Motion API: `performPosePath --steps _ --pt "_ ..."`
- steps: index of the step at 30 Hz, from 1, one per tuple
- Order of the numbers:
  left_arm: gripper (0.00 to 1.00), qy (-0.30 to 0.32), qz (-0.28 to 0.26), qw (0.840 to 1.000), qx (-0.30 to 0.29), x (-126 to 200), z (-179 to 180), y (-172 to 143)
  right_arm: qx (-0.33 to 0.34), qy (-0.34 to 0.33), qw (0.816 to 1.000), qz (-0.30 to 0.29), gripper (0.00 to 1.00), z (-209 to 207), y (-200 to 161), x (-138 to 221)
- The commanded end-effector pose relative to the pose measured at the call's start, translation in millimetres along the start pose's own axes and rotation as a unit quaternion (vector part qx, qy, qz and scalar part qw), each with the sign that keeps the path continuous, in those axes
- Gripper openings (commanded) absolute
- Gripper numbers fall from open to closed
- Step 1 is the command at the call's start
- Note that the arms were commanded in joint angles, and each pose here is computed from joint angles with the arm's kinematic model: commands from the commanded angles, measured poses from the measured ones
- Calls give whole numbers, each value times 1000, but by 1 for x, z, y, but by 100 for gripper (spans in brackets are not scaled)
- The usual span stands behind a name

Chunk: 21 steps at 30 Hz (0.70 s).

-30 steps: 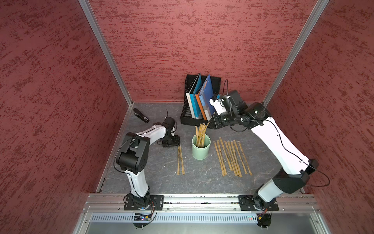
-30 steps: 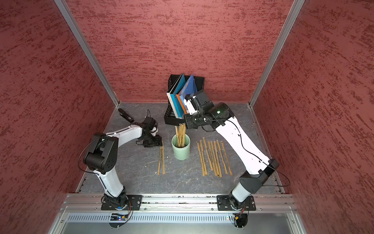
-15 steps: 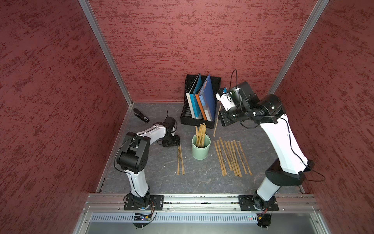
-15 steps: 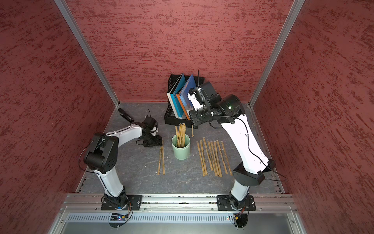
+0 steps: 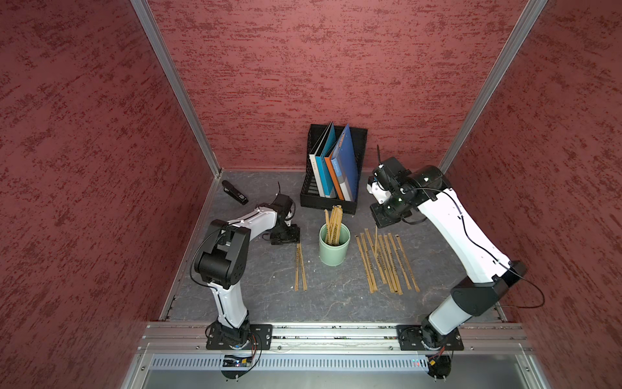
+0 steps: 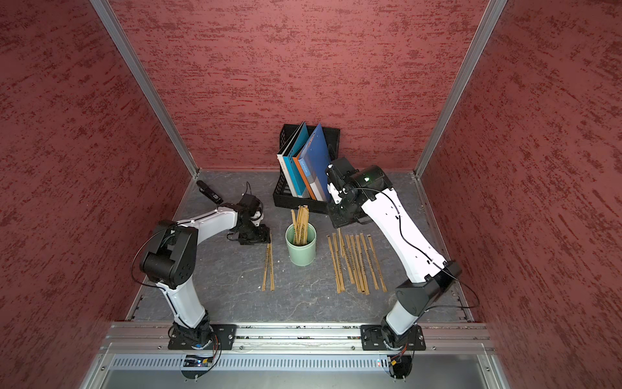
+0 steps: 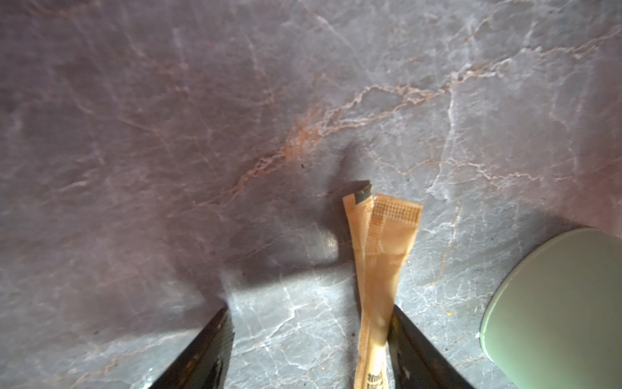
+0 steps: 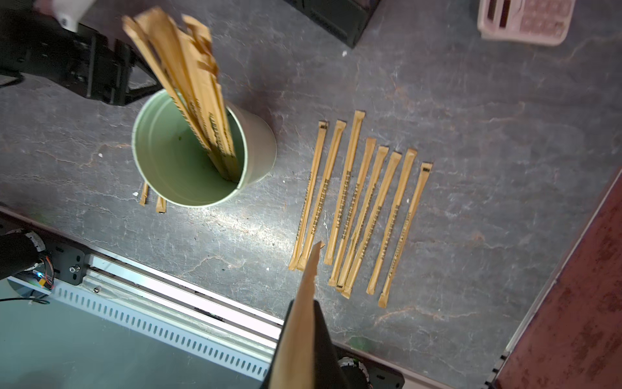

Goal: Take the straws out of the storage container
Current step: Place the straw at the center of the board.

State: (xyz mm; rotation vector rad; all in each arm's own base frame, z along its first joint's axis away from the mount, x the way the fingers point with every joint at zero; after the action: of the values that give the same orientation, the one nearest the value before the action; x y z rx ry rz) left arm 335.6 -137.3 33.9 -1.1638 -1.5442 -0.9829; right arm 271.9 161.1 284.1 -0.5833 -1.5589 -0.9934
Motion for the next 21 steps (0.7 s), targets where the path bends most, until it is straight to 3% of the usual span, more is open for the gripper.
performPosePath --steps 1,13,21 --pt "72 0 20 1000 -5 -17 -1 -6 -32 33 999 2 0 -4 -6 -10" --pt "72 8 23 1000 -6 -21 2 -7 -64 91 986 128 0 -27 -29 -110" --pt "72 12 26 1000 -6 -24 4 -7 -68 100 982 146 0 -33 -24 -143"
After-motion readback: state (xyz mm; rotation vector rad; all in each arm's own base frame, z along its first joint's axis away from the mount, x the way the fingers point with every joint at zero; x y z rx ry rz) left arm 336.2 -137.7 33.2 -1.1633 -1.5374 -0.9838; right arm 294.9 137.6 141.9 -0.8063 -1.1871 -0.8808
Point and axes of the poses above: each gripper's point midway between its finger pads, its own x axis back along the fingers, its own z axis along the line the jaws close on, y = z × x, the point moved 1 cm from there along x, back along the fingers, and after that the axes turned 14 degrees about x, right-handed, at the moved point
